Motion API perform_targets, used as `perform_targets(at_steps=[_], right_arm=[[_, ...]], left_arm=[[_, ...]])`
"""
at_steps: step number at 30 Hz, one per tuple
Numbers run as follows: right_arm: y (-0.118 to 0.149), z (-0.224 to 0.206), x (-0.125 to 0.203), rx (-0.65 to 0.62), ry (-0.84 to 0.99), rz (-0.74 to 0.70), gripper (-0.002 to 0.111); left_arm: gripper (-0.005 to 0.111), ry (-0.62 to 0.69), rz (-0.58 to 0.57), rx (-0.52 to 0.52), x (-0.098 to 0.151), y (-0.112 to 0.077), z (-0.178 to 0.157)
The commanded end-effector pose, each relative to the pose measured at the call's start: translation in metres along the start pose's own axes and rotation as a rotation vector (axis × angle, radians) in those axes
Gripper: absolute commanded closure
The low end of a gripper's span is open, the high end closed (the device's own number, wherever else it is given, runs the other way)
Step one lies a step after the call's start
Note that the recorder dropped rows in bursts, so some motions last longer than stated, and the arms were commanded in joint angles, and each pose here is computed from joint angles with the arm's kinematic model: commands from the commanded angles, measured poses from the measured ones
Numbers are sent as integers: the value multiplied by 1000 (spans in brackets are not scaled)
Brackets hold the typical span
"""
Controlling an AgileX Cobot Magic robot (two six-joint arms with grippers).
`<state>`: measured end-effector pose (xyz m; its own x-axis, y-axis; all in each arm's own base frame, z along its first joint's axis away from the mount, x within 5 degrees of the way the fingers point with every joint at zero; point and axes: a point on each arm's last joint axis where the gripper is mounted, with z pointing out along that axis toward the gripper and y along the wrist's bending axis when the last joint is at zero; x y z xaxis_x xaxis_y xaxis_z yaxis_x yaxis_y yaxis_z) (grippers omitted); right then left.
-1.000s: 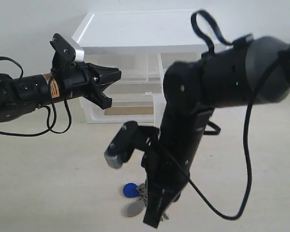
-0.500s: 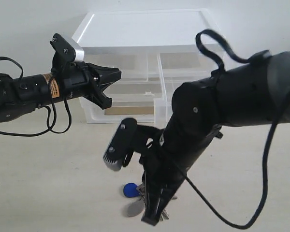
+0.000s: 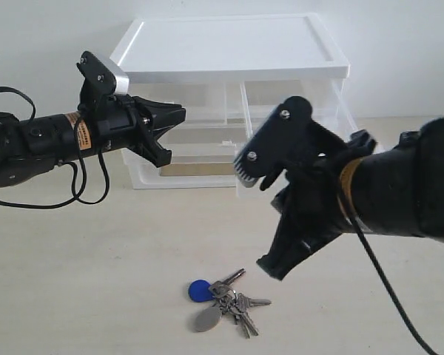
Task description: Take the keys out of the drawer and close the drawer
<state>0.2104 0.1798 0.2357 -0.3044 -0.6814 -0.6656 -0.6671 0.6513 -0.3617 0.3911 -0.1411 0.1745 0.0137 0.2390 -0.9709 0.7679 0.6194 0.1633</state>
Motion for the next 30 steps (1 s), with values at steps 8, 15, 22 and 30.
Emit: perform_targets(at_steps=[8,15,22,30], right_arm=[[-20,29,9,354,-45,100,108],[-56,52,-33,452,-87,99,108],[-106,62,-29,449,-79,170,108],[-100,60,-30,291,-92,131,108]], left_arm=[[102,22,-109,-172,3,30,6],[102,22,-109,-172,3,30,6],[102,22,-109,-172,3,30,6],[102,22,-106,-171,3,30,6]])
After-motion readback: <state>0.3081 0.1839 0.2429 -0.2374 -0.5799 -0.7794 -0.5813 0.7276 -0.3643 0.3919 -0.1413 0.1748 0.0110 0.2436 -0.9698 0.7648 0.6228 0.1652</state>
